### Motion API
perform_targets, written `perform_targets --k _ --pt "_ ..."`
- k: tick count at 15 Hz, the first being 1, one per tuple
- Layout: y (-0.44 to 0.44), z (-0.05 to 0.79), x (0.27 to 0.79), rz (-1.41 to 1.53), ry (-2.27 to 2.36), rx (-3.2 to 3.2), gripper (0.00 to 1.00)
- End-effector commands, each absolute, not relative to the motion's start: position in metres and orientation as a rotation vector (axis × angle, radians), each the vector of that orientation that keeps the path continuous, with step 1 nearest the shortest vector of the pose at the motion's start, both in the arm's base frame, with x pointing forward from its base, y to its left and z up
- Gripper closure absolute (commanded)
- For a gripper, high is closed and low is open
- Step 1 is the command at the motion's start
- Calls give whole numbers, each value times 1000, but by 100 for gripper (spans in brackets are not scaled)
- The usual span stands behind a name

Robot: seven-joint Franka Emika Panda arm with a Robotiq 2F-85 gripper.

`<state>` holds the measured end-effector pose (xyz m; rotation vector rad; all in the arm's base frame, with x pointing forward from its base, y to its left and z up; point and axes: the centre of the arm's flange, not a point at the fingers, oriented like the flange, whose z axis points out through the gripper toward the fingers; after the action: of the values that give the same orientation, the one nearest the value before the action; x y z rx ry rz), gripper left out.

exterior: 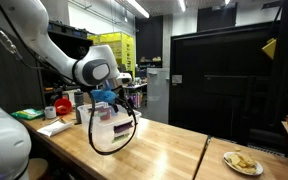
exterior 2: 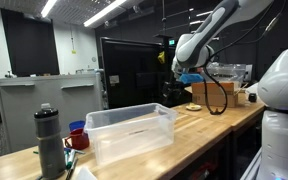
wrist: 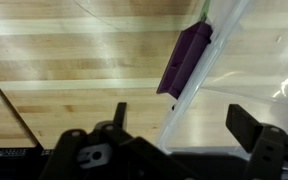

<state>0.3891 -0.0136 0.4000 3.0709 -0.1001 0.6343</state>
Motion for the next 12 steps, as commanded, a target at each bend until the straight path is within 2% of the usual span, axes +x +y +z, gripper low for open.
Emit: perform_targets --k 1,12 --pt "18 407 358 564 160 3016 0" --pt "165 391 333 432 699 2801 0"
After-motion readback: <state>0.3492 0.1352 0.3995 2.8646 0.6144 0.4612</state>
